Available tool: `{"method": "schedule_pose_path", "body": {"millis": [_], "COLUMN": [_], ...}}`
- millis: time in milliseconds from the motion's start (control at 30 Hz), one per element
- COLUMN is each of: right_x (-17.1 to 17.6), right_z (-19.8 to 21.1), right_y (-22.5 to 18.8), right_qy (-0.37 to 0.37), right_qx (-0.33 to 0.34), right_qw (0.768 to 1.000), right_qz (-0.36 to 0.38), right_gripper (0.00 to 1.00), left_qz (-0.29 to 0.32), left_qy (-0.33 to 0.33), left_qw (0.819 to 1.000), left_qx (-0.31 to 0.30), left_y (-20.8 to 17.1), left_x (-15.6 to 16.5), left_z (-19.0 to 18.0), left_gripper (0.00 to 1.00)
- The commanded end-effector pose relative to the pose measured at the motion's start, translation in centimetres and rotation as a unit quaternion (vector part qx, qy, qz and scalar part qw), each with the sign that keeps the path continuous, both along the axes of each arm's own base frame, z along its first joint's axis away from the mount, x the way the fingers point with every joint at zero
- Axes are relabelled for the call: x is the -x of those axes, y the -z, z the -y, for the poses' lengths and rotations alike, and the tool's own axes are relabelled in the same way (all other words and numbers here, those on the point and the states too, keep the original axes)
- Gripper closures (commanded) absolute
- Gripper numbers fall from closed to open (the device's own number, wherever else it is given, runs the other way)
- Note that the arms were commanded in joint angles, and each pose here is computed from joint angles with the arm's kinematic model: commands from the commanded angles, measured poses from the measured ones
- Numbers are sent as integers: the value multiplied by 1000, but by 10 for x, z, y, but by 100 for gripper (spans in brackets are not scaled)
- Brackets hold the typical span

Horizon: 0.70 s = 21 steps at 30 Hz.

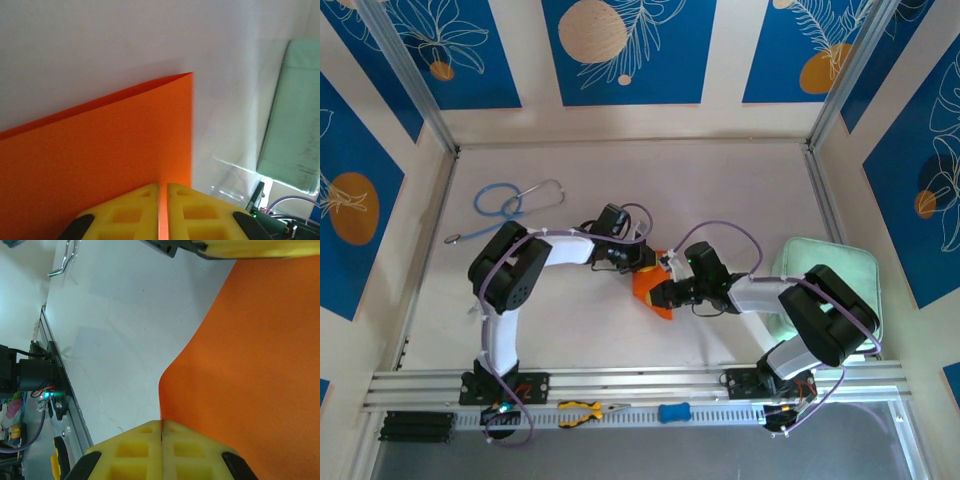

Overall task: Fold a paper plane with a square sheet of paper (pick it up from the middle)
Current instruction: Third fold the triangle at the center of the table.

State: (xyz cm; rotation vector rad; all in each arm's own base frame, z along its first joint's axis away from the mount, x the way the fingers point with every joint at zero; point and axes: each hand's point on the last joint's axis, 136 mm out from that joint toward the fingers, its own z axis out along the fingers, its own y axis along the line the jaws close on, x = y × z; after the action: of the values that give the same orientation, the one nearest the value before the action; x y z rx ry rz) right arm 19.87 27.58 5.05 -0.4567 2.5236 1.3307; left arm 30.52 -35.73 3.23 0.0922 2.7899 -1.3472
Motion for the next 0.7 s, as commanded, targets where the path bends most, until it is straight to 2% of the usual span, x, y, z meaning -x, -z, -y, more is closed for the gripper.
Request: {"method": "schedule_pose_path", "body": {"millis": [0, 333, 667], "right_x": [6, -3, -13], "right_z": [3, 15, 27], "right_y": [1, 5, 10], "right_qy": [-9, 24, 55], "right_qx": [-4, 30, 58], "right_qw": [1000, 999, 997], "right_qz": [-2, 4, 6], "right_gripper": [98, 98, 98], "left_qz": [-3, -3, -2], "left_qy": [15, 24, 23], "left_qw": [1000, 998, 998], "left_qx": [-24, -63, -65], "left_y": [16, 28, 26], "left_x": [8, 13, 14], "left_z": [-4, -14, -16], "left_gripper": [86, 86, 87]}}
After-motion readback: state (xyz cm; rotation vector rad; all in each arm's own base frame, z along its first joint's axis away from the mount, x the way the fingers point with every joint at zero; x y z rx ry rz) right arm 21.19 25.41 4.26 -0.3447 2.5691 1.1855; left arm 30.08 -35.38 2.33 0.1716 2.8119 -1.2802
